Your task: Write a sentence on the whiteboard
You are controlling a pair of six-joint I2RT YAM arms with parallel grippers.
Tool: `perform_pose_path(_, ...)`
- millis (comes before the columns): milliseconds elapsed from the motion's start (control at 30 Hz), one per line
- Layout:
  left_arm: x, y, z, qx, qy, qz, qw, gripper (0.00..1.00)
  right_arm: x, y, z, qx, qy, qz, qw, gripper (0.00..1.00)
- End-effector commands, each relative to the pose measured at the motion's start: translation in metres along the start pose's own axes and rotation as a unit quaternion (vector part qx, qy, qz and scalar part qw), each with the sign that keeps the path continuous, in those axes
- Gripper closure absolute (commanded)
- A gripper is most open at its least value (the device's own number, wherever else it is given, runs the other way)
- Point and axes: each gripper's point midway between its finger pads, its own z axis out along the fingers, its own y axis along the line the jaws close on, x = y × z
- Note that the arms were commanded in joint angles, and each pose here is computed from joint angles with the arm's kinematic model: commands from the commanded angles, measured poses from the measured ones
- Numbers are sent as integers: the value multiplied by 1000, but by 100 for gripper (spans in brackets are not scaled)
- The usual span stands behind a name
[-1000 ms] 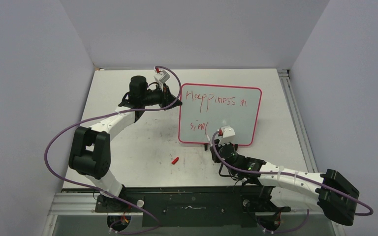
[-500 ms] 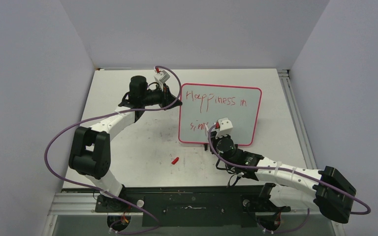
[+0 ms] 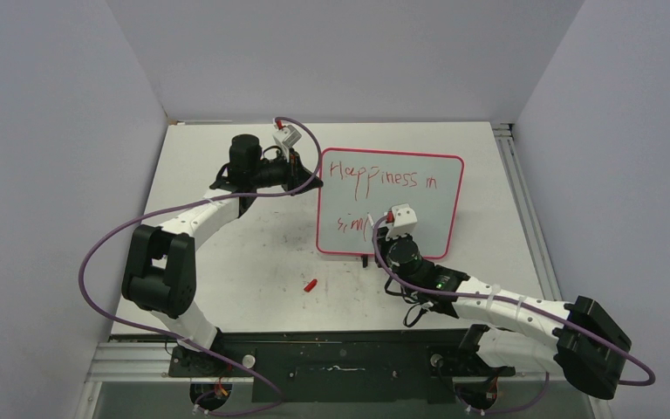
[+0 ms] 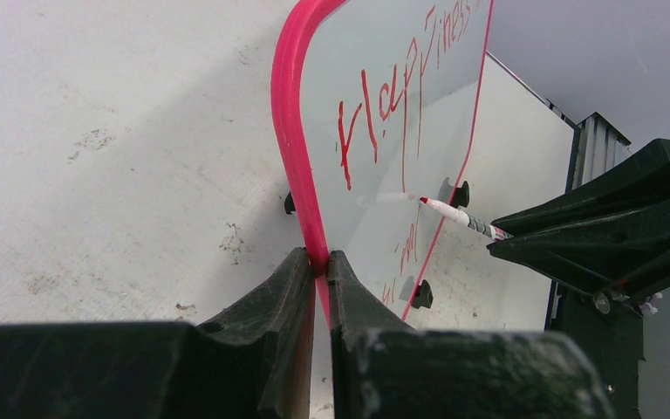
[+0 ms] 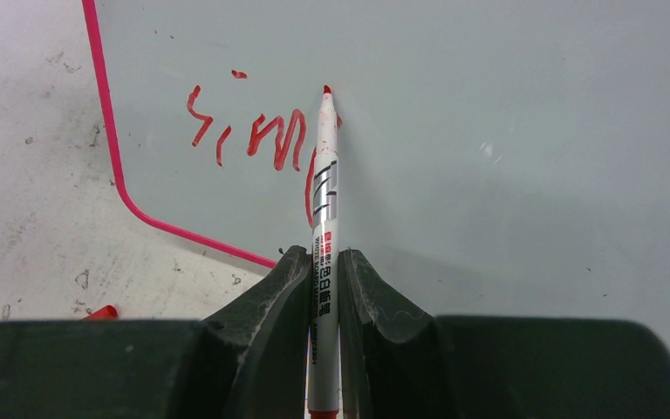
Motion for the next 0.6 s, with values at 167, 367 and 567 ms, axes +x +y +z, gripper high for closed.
perform_pose_path(167, -32, -17, -8, 20, -34, 51, 998, 100, -6, 5, 5, -5, -7, 8, 1000, 95)
perform_pose_path(367, -33, -18, -8, 21, -35, 52, 998, 100, -3, -2, 5, 11, 0, 11, 1000, 95)
perform_pose_path(567, -34, -18, -8, 21, -36, 52, 998, 100, 4, -8, 3, 23, 9, 13, 1000, 95)
